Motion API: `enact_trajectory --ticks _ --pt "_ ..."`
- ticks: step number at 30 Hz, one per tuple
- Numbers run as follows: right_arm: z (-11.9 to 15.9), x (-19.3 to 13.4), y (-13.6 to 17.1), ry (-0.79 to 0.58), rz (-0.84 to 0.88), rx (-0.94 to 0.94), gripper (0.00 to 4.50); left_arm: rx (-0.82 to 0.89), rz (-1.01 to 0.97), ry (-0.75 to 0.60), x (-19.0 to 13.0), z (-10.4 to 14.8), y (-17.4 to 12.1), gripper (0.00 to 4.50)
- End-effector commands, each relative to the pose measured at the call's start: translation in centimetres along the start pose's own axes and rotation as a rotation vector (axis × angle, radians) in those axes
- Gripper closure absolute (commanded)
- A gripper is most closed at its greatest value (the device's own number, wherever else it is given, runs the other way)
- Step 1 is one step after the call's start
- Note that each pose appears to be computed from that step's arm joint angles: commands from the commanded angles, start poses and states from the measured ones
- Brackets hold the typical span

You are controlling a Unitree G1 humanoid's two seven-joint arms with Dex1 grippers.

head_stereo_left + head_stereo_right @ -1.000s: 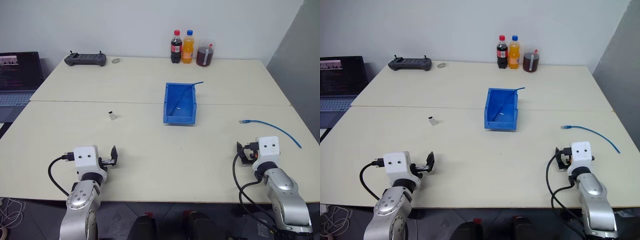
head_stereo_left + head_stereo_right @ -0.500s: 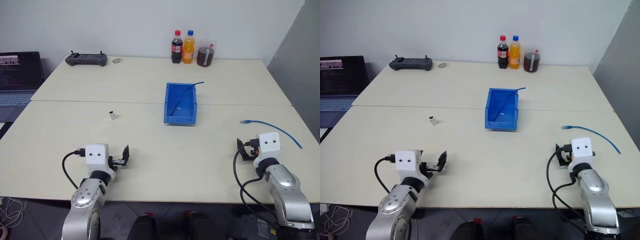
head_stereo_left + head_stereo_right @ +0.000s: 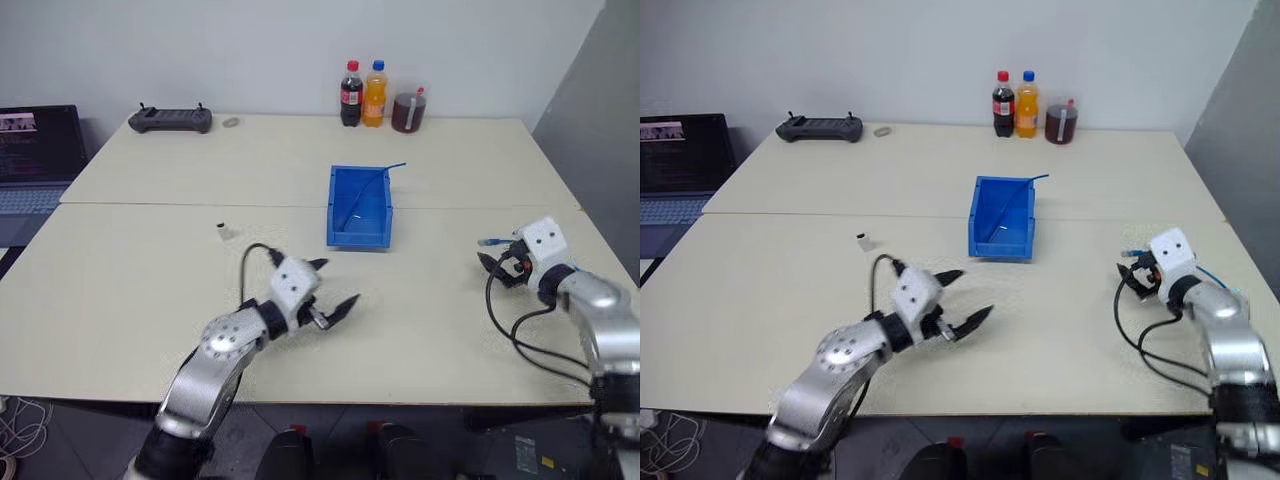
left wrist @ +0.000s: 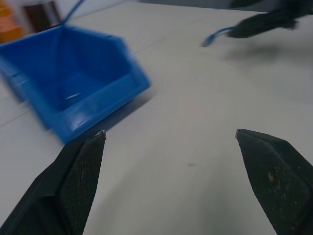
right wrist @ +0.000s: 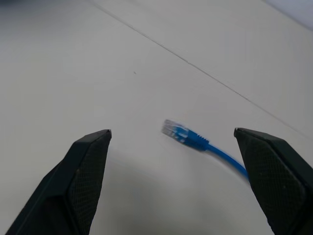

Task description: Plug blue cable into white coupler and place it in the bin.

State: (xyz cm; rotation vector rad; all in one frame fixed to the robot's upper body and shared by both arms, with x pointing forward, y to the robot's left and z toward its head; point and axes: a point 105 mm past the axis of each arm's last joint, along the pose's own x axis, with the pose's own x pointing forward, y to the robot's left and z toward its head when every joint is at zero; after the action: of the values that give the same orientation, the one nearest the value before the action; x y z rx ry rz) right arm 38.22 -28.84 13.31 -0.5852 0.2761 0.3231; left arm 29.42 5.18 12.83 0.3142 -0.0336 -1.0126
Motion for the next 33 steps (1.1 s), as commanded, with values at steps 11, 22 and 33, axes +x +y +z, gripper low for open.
enact_trajectory --ticks 11,22,33 --pt "-0.8 2.0 -1.8 0.249 0.258 -0.143 0.23 0.071 -0.169 -0.075 2.3 1.3 -1.6 0.00" --pt "-0.6 2.9 -1.0 0.409 0.324 -0.286 0.23 0.014 -0.160 -0.086 1.9 1.3 -3.3 0.00" --pt "-1.3 2.4 -0.1 0.485 0.398 -0.203 0.40 -0.020 -0.130 -0.081 1.4 1.4 -3.2 0.00"
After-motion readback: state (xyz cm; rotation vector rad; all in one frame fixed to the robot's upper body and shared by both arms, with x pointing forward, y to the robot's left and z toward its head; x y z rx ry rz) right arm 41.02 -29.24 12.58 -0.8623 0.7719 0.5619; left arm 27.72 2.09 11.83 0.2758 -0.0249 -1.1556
